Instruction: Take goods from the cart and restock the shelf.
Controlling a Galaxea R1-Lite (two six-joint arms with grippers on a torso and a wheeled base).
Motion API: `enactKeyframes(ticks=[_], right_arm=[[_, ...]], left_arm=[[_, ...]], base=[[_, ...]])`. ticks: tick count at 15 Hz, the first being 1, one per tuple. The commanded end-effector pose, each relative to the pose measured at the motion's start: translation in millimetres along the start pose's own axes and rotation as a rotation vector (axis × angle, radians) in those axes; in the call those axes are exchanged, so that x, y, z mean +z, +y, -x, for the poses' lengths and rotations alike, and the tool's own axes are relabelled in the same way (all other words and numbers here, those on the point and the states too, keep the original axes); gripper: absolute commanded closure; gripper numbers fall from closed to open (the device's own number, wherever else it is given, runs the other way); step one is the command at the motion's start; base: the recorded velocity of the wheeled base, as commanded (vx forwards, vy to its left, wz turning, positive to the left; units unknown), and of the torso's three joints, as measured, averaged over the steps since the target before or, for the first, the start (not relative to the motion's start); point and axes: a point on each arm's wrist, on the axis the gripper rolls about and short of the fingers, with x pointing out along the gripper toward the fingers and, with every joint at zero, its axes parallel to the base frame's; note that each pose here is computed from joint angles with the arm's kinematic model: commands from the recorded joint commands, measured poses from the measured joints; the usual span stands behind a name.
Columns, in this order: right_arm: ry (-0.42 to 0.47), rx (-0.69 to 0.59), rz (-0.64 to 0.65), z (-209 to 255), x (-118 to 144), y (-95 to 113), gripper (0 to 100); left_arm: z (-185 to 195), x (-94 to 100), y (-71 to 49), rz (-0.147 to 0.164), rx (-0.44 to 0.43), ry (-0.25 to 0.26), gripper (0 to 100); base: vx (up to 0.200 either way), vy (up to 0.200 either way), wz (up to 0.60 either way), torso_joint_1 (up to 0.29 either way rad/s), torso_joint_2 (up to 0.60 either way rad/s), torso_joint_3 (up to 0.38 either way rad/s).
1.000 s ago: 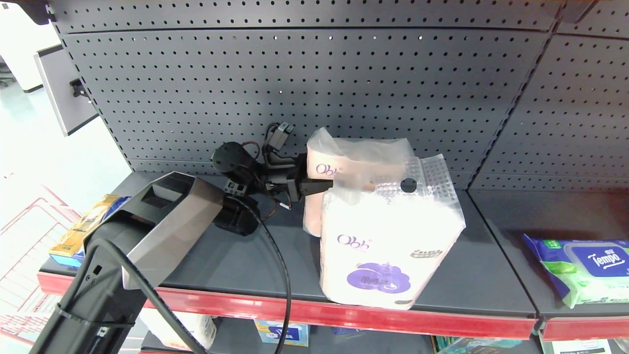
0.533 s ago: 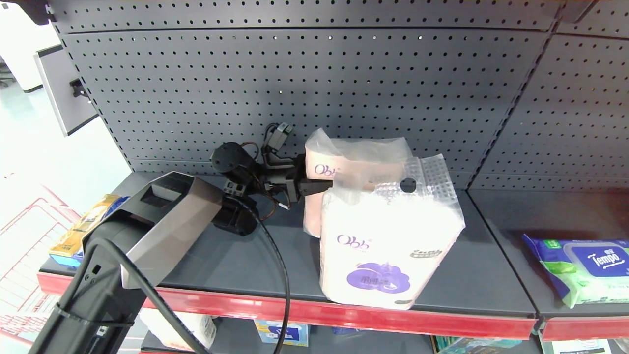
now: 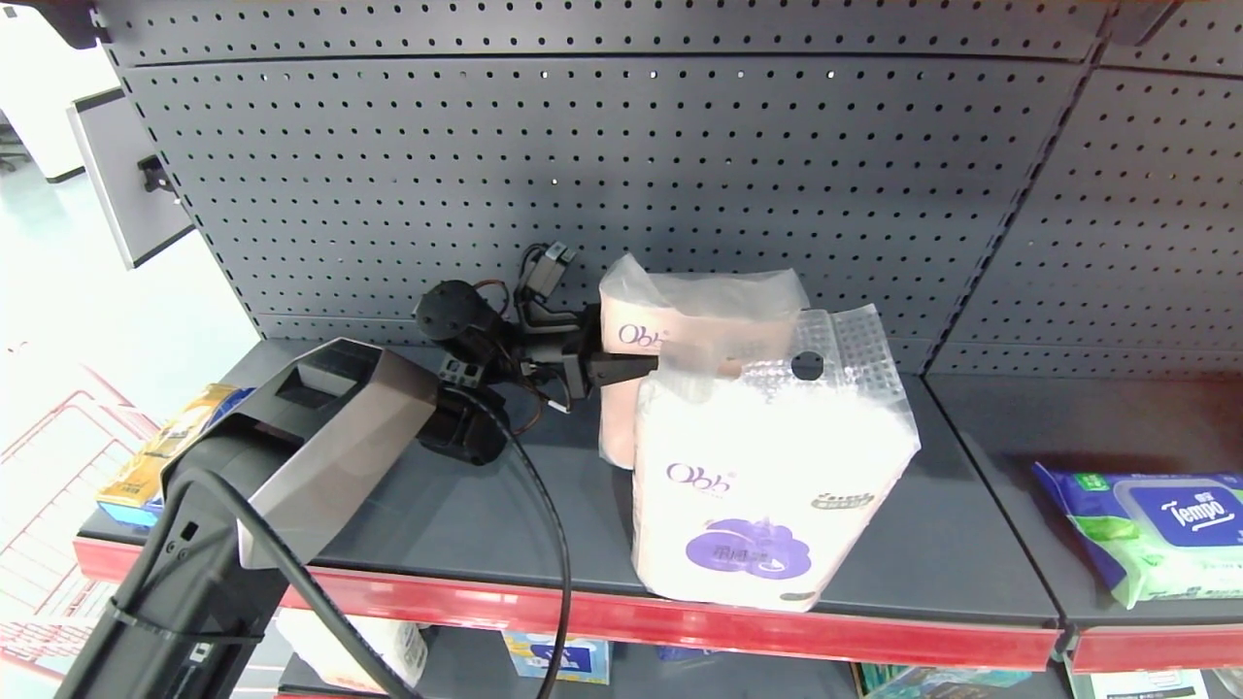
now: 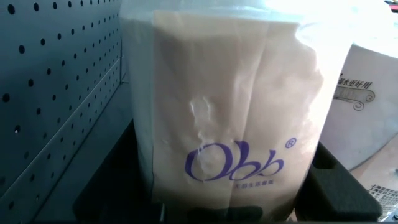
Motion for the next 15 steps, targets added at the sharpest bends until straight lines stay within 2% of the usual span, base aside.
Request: enactKeyframes(ticks=[1, 3, 4, 5, 6, 7, 9, 11, 13, 15], right_arm=[[0.042, 0.127, -0.007, -3, 1, -3, 0], [0.036, 0.131, -0.002, -2, 0, -4, 0], [0.007, -0.051, 0.007, 1, -1, -5, 0], [0.009, -0.132, 0.009, 1, 0, -7, 0], [-0.029, -0.34, -0.05, 1, 0, -12, 0], [-0.042, -0.352, -0.094, 0, -1, -12, 0], [-0.038, -0.165, -0.075, -1, -1, -8, 0], [-0.014, -0.248, -0.088, 1, -1, -10, 0], [-0.025, -0.41, -0.076, 1, -1, -13, 0], [-0.022, -0.432, -0.062, 1, -1, -14, 0]], left_arm=[[0, -0.5, 0.1, 0.0, 0.0, 0.0, 100], [0, -0.5, 0.1, 0.0, 0.0, 0.0, 100], [1, -0.4, 0.3, 0.0, 0.001, 0.0, 100], [2, -0.3, 0.5, -0.001, 0.003, 0.0, 100], [4, 0.1, 1.1, -0.001, 0.007, 0.0, 100], [4, 1.0, 1.1, -0.003, 0.009, 0.0, 100], [10, 1.1, 2.6, -0.003, 0.019, 0.0, 100], [10, 1.9, 2.4, -0.005, 0.019, -0.001, 100], [9, 1.3, 2.4, -0.005, 0.016, 0.0, 100], [8, 0.5, 2.4, -0.003, 0.015, 0.001, 100]], base=[[0.0, 0.0, 0.0, 0.0, 0.0, 0.0], [0.0, 0.0, 0.0, 0.0, 0.0, 0.0], [0.0, 0.0, 0.0, 0.0, 0.0, 0.0], [0.0, 0.0, 0.0, 0.0, 0.0, 0.0], [0.0, 0.0, 0.0, 0.0, 0.0, 0.0], [0.0, 0.0, 0.0, 0.0, 0.0, 0.0], [0.0, 0.0, 0.0, 0.0, 0.0, 0.0], [0.0, 0.0, 0.0, 0.0, 0.0, 0.0], [0.0, 0.0, 0.0, 0.0, 0.0, 0.0], [0.0, 0.0, 0.0, 0.0, 0.0, 0.0]])
